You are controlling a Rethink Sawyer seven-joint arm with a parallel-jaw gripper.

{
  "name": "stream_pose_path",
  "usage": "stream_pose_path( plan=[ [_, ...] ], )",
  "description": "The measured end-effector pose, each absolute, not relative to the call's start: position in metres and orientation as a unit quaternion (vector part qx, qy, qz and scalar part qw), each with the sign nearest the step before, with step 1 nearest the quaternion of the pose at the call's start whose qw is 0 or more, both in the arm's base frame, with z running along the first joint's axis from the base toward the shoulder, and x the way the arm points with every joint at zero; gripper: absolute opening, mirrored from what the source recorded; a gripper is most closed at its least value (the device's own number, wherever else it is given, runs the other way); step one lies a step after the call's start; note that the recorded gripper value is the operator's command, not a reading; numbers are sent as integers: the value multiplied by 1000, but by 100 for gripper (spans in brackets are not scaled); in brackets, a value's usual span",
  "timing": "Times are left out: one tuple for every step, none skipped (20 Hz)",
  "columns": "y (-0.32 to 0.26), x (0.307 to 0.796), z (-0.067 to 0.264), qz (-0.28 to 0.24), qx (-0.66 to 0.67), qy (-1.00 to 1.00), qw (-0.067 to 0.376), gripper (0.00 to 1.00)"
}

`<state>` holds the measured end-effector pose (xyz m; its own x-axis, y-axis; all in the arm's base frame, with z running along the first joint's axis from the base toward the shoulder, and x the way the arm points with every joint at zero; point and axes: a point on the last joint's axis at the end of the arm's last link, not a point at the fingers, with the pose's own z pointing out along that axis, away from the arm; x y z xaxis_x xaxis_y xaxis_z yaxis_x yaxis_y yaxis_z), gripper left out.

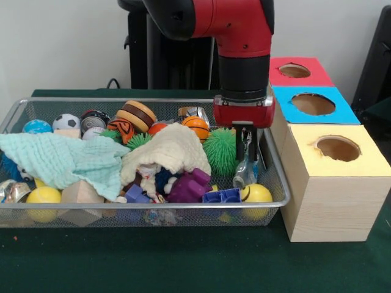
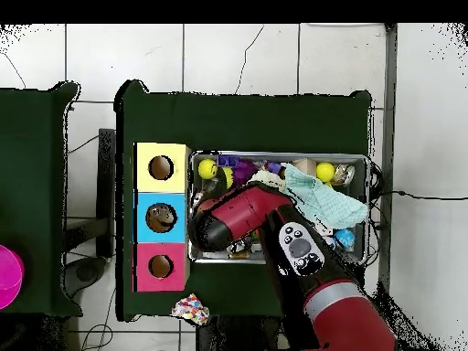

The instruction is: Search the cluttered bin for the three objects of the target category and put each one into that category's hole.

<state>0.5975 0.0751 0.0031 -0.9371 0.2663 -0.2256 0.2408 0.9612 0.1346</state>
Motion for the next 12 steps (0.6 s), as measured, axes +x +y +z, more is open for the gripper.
stream_pose_path(
  plan=[
    [77,596,6,59,131,982,123,0],
    [78,594,7,62,132,982,123,0],
    [78,593,8,63,134,981,122,0],
    [79,591,10,66,136,981,120,0],
    [80,589,12,67,138,981,118,0],
    [82,588,14,69,139,981,117,0],
    [83,586,16,70,140,981,115,0],
    [87,585,19,73,140,981,114,0],
    [91,585,20,75,138,981,114,0],
    [93,586,21,76,137,981,115,0],
    [95,585,21,77,135,981,115,0],
    [98,585,21,78,132,981,115,0]
  ],
)
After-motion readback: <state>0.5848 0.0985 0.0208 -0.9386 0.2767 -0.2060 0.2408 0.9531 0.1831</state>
